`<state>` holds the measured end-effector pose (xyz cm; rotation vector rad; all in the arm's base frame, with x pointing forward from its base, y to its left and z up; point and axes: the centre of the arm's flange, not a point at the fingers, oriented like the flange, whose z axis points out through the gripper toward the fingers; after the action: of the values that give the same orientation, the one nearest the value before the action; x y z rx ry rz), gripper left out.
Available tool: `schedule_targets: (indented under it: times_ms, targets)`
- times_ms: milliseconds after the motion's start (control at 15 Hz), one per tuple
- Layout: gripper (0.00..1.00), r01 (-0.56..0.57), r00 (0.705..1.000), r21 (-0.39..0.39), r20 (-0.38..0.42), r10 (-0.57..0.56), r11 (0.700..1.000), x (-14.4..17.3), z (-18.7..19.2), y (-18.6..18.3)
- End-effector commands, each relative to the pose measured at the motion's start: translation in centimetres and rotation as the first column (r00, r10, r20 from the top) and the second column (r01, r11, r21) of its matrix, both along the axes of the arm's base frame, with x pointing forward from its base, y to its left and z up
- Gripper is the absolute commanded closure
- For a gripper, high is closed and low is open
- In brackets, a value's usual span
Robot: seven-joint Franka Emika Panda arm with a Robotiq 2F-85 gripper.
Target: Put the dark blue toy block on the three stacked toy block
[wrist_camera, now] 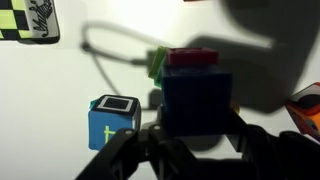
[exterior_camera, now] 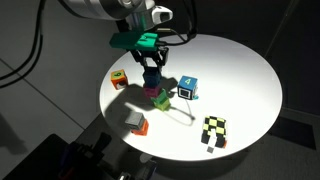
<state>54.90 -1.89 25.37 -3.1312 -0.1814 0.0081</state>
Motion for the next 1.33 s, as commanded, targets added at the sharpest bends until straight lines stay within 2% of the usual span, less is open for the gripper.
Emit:
schedule_targets:
  times_ms: [0, 467, 533, 600, 733, 1267]
  targets:
    - [0.67, 0.019, 1.0, -0.007, 0.008, -0.019, 1.0, 0.8, 0.0, -0.3]
    - [0.67, 0.017, 1.0, -0.006, -0.006, -0.017, 1.0, 0.7, -0.6, -0.4]
    - [0.33, 0.016, 1.0, -0.008, -0.007, -0.016, 1.0, 0.7, -0.6, -0.4]
    - [0.16, 0.016, 1.0, -0.009, -0.007, -0.016, 1.0, 0.7, -0.7, -0.5]
    - [0.01, 0.016, 1.0, -0.007, -0.007, -0.016, 1.0, 0.6, -0.6, -0.5]
    - [0.0, 0.01, 1.0, 0.009, -0.002, -0.01, 1.0, -0.1, 0.4, -1.0]
